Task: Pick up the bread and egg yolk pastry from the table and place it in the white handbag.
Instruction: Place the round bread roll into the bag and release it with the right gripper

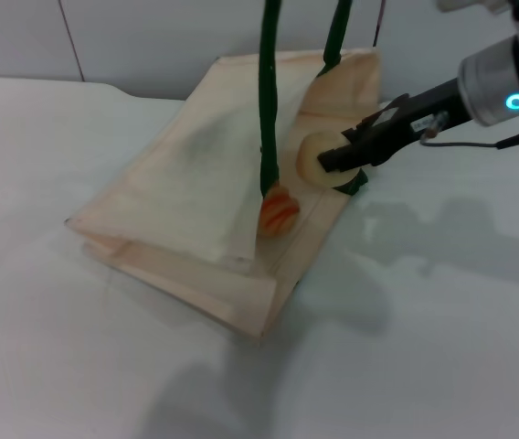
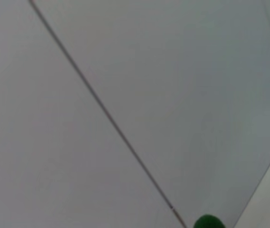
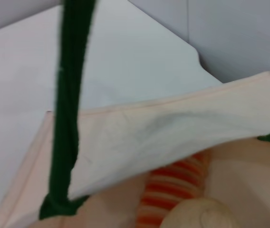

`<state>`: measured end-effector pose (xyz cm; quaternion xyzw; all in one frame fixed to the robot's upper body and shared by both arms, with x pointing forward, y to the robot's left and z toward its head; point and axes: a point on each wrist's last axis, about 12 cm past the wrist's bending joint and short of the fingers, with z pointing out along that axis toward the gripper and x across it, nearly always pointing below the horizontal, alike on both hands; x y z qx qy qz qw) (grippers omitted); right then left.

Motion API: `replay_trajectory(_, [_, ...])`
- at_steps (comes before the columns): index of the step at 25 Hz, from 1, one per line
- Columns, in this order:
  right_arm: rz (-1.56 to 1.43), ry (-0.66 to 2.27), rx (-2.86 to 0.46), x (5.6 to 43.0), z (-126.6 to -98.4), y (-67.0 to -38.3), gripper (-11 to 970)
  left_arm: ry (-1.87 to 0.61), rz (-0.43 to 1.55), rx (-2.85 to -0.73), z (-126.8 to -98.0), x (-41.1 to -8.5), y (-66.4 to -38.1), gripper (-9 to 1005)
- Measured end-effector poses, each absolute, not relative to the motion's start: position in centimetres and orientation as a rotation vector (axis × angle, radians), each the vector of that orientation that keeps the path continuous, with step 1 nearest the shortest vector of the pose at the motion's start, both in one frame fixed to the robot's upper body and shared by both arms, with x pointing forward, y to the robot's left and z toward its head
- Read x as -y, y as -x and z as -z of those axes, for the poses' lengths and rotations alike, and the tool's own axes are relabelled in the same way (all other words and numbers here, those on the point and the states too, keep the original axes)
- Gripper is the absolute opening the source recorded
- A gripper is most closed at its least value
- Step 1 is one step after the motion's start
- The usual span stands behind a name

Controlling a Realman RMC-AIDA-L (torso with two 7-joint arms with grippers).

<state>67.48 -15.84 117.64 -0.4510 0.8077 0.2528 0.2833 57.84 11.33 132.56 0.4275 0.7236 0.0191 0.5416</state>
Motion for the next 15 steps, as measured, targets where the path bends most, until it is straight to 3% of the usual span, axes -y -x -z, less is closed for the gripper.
replay_trajectory(15, [-0.555, 1.13, -2.153, 15.4, -115.9, -68.4, 464, -1.038, -0.009, -1.65, -133.6, -10.3, -56.2, 197])
